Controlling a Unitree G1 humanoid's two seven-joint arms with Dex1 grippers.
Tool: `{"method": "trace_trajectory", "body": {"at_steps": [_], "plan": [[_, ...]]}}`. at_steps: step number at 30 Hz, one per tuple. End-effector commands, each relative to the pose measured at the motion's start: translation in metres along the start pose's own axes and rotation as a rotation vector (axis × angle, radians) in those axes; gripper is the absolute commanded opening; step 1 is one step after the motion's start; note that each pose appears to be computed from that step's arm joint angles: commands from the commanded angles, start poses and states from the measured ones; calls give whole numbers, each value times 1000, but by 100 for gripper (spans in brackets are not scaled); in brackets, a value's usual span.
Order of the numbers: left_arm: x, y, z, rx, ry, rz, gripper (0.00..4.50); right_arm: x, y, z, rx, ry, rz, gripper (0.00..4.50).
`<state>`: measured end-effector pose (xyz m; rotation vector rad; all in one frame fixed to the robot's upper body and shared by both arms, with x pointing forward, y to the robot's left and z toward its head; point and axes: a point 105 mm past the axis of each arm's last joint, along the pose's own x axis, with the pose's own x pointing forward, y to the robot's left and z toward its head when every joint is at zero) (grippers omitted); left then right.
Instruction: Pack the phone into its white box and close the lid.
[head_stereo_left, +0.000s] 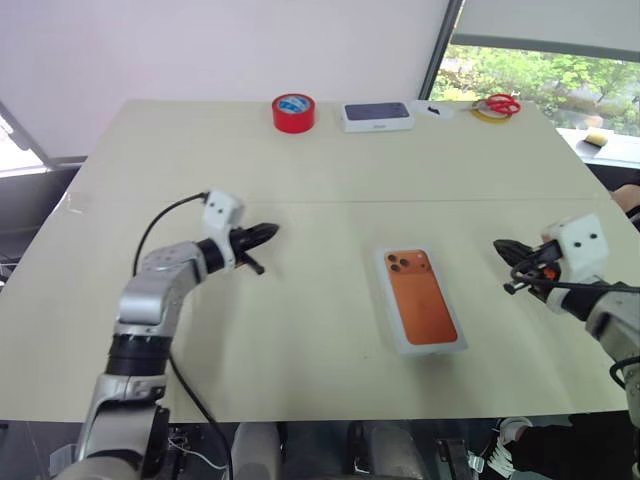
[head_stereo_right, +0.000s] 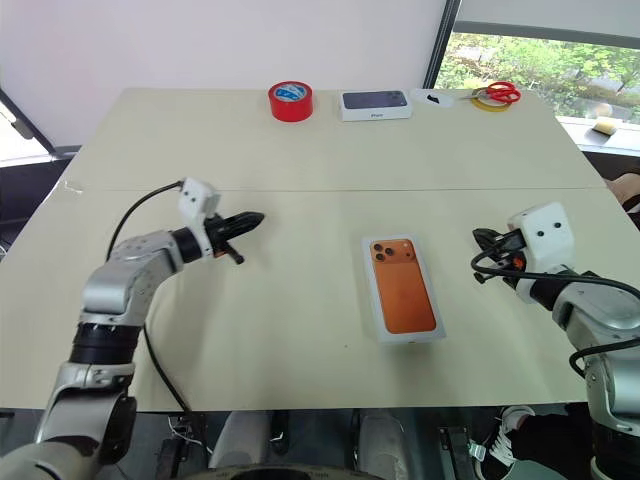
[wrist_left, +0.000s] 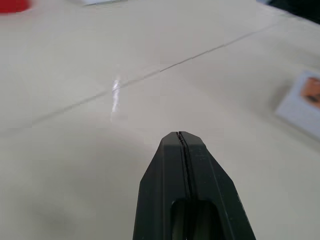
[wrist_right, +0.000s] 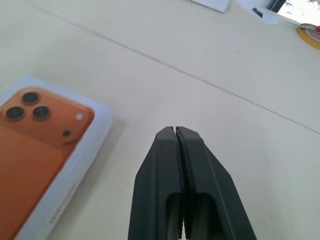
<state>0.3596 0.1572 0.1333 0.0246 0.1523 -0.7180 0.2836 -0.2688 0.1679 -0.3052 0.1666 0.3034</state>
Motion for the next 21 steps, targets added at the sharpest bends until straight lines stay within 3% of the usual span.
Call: {"method": "trace_trajectory", "body": {"at_steps": [1,8,21], "plan": [[-25,16,14,73,-54,94,0,-1,-7,10,9,-61,3,6],[-58,43,15,85,-40,210,0,10,4,17,29,-98,47,6],[-62,51,21,104,-42,248,0,18,10,18,46,-117,71,6]]}}
